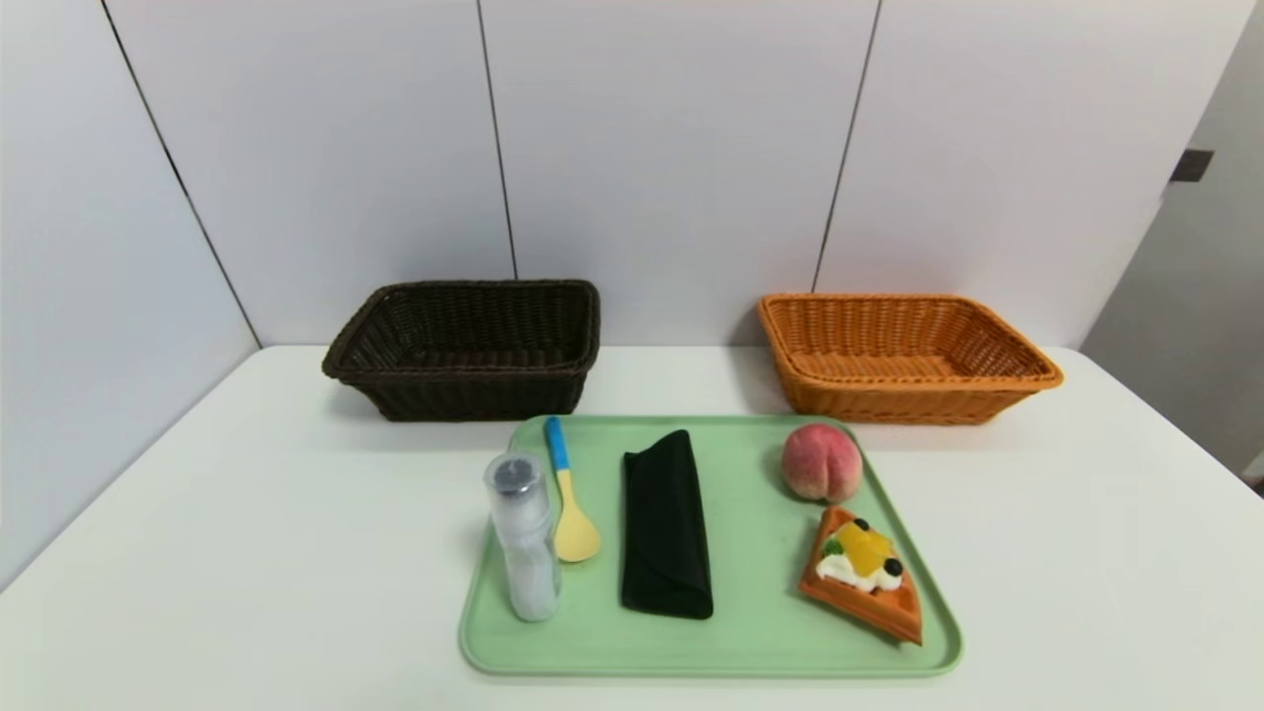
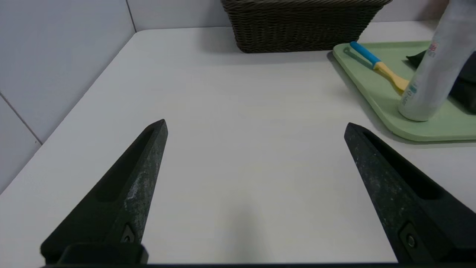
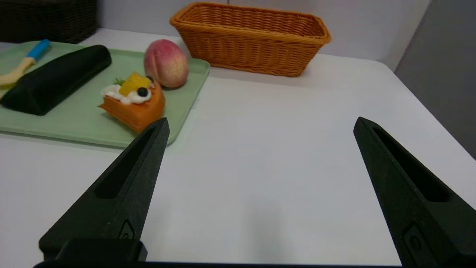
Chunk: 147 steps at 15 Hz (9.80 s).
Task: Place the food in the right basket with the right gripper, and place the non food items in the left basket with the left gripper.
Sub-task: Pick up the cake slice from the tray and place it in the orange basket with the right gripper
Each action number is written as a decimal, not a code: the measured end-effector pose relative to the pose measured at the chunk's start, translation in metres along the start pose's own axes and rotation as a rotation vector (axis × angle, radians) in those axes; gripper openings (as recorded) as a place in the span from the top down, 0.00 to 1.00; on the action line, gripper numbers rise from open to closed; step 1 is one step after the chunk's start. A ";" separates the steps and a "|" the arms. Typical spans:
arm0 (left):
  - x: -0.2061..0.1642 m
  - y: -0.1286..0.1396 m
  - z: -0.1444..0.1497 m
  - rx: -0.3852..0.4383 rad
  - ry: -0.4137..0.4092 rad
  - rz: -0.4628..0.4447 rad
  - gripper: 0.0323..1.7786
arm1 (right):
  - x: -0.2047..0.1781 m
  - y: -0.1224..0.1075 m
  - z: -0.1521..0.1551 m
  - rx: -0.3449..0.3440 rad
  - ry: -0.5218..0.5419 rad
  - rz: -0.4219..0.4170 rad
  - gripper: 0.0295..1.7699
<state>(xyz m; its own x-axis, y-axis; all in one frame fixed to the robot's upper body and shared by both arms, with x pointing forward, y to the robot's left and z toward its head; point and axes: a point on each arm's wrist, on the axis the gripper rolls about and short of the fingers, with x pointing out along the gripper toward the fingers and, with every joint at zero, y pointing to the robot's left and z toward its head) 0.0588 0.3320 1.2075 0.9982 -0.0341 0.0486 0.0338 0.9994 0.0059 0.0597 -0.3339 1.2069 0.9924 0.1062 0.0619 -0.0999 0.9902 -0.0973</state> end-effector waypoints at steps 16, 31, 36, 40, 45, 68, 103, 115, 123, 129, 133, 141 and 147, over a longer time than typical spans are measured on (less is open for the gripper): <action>0.097 0.003 0.147 -0.015 0.029 -0.107 0.05 | 0.072 -0.018 0.160 -0.009 0.085 0.197 0.03; 0.208 0.005 0.125 -0.032 0.178 -0.127 0.05 | 0.249 0.016 0.160 0.016 0.369 0.480 0.03; 0.217 0.004 0.120 -0.029 0.209 -0.132 0.05 | 0.237 0.024 0.168 0.009 0.620 0.542 0.03; 0.219 0.003 0.119 -0.026 0.212 -0.147 0.05 | 0.235 0.029 0.170 -0.075 0.883 0.575 0.03; 0.219 0.000 0.118 -0.025 0.218 -0.163 0.05 | 0.260 0.047 0.144 -0.162 1.028 0.637 0.03; 0.221 -0.003 0.117 -0.027 0.222 -0.193 0.05 | 0.300 0.103 0.046 -0.313 1.208 0.665 0.03; 0.244 -0.003 0.108 -0.030 0.223 -0.197 0.05 | 0.367 0.002 0.186 -0.103 0.627 0.264 0.52; 0.245 -0.003 0.107 -0.030 0.226 -0.199 0.05 | 0.461 -0.074 0.104 -0.046 0.696 -0.002 0.52; 0.245 -0.003 0.107 -0.031 0.228 -0.201 0.05 | 0.479 -0.076 0.058 -0.049 0.803 -0.017 0.52; 0.245 -0.003 0.106 -0.032 0.229 -0.202 0.05 | 0.482 -0.077 0.052 -0.049 0.816 -0.020 0.52; 0.245 -0.003 0.106 -0.033 0.229 -0.202 0.05 | 0.482 -0.077 0.049 -0.066 0.829 -0.051 0.45; 0.245 -0.003 0.107 -0.032 0.225 -0.203 0.05 | 0.483 -0.075 0.050 -0.069 0.824 -0.048 0.18; 0.244 -0.003 0.109 -0.031 0.219 -0.205 0.05 | 0.473 -0.073 0.076 -0.078 0.778 -0.049 0.10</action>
<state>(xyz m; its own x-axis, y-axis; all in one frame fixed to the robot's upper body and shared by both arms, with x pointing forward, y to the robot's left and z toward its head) 0.2966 0.3200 1.3279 0.9571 -0.2364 -0.1672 0.2335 0.9716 -0.0376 0.5306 -0.3487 1.3183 0.7635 -0.0599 -0.6430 -0.0778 0.9799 -0.1836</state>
